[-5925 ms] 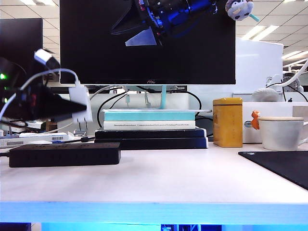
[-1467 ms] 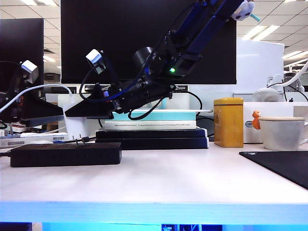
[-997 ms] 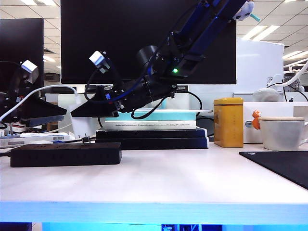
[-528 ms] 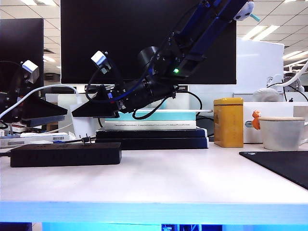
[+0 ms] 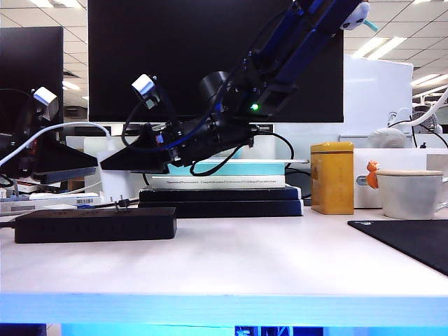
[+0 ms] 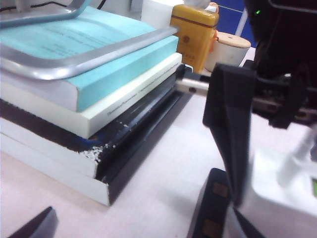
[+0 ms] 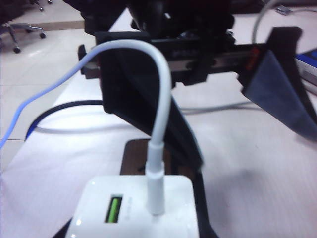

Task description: Plug the white charger into the left socket.

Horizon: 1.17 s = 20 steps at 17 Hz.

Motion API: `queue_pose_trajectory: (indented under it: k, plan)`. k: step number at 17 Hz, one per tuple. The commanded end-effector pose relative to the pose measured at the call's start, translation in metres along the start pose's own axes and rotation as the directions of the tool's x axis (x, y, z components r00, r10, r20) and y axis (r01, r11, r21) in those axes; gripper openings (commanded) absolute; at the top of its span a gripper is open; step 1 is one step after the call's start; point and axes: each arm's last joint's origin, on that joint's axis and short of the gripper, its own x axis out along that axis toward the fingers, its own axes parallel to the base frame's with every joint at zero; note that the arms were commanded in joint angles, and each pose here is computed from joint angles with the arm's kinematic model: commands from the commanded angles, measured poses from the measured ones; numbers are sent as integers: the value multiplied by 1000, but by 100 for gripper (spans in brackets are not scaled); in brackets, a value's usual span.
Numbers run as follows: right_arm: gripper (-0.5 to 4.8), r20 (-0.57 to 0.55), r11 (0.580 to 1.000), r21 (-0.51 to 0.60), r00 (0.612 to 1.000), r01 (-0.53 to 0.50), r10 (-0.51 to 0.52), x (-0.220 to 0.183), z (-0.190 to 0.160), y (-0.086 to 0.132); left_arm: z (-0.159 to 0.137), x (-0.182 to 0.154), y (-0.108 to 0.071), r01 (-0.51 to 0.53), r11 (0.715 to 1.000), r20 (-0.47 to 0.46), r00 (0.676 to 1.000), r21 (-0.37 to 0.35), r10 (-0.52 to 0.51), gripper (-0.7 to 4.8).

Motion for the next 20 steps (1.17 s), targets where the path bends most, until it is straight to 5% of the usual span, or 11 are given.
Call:
queue_pose_trajectory:
  k: [1, 9, 20]
  plan:
    - [211, 2, 1000, -6, 1000, -2, 2, 6, -6, -1, 4, 0, 0, 4, 1000, 8, 1000, 18, -5, 479]
    - [211, -49, 996, 20, 995, 86, -84, -5, -12, -8, 4, 0, 0, 6, 1000, 8, 1000, 13, -7, 479]
    - [211, 1, 997, 81, 1000, -8, 8, -9, -12, -7, 4, 2, -1, 12, 1000, 7, 1000, 11, -12, 479]
